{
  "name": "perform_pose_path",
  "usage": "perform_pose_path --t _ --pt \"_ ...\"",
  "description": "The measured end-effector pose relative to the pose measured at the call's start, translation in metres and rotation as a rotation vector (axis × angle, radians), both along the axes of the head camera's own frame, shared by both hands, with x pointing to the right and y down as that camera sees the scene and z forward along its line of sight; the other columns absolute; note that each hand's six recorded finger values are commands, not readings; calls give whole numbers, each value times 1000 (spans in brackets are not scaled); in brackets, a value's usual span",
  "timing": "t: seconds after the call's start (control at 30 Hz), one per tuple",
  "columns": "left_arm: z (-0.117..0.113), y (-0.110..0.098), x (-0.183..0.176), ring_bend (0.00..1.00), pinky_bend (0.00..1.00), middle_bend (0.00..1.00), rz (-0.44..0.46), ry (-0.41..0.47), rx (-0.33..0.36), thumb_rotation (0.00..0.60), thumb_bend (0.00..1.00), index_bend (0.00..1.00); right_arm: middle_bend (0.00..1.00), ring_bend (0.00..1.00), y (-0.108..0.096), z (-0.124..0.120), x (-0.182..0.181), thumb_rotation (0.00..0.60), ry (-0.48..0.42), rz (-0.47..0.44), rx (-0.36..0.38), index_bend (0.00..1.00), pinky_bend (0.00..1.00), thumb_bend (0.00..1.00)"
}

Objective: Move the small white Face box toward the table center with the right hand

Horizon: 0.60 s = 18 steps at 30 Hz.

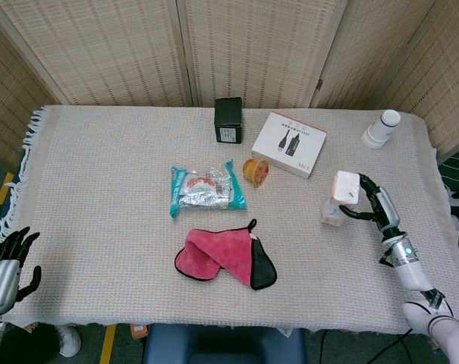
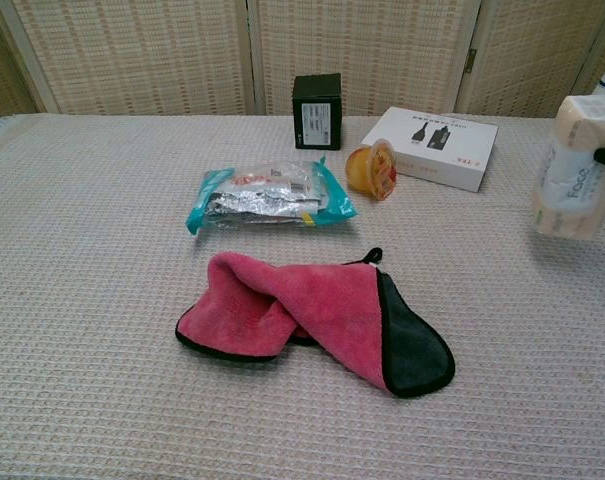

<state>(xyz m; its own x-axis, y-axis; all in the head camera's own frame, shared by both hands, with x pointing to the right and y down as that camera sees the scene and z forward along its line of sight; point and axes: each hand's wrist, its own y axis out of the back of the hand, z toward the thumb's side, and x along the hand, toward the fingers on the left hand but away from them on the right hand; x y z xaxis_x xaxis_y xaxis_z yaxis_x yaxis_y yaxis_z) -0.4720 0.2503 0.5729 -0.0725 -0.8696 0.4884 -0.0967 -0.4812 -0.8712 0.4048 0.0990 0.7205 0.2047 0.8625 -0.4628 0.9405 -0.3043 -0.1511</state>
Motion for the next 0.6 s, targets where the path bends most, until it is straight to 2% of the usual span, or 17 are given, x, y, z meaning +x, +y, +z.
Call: perform_pose_path --t 0.37,0.6 --pt "3 0 -1 0 127 0 -2 -5 -8 600 513 120 444 250 13 32 -22 600 6 -95 -97 488 0 483" --pt "2 -1 -1 0 128 0 -2 -2 -4 600 513 120 443 250 18 36 -21 600 87 -171 -104 483 0 484"
